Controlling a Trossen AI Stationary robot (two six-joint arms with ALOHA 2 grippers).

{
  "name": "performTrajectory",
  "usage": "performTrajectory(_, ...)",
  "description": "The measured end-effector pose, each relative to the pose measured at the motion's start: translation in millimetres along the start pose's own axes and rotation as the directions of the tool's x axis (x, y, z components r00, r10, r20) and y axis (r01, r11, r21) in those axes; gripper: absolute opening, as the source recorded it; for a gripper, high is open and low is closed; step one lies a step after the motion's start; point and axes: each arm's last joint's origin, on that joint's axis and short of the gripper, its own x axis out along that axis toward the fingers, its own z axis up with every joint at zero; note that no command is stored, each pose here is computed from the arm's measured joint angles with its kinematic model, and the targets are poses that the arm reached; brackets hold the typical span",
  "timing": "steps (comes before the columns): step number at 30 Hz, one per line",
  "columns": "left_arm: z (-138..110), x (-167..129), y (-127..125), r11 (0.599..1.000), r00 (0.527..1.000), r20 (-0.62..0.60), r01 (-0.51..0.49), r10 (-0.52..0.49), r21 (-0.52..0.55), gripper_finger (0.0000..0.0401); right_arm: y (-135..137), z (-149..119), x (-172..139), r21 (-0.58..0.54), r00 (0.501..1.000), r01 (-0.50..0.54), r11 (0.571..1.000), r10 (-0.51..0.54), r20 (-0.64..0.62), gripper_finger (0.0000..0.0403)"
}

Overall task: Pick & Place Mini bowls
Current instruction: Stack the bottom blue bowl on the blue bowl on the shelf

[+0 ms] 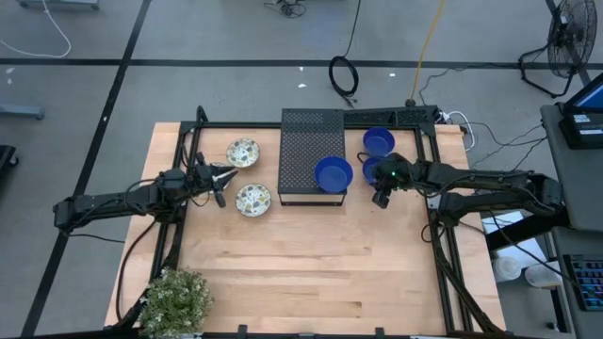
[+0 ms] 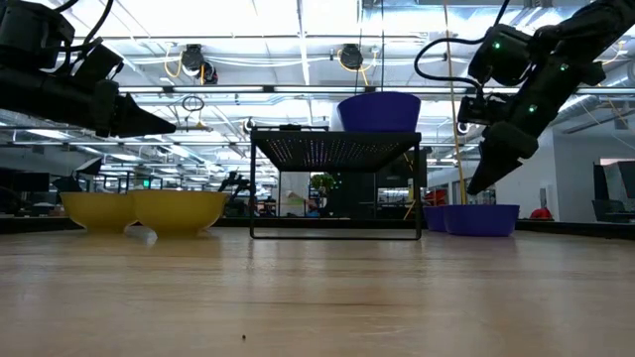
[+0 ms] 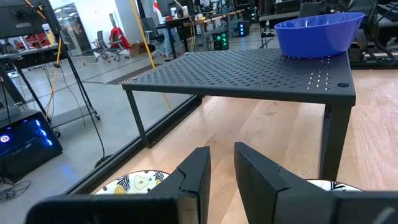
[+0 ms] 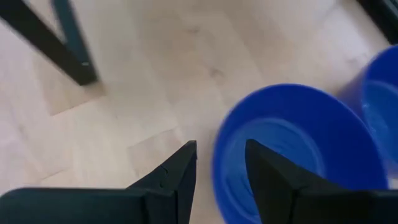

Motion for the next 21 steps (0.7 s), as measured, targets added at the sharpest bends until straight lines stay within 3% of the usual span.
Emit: performTrajectory(21, 0, 0, 0, 1.0, 1.0, 0.0, 0.0, 0.0, 0.0, 0.0077, 1, -12, 7, 0.032, 1.0, -0.025, 0.999, 0.025, -0.012, 0.0128)
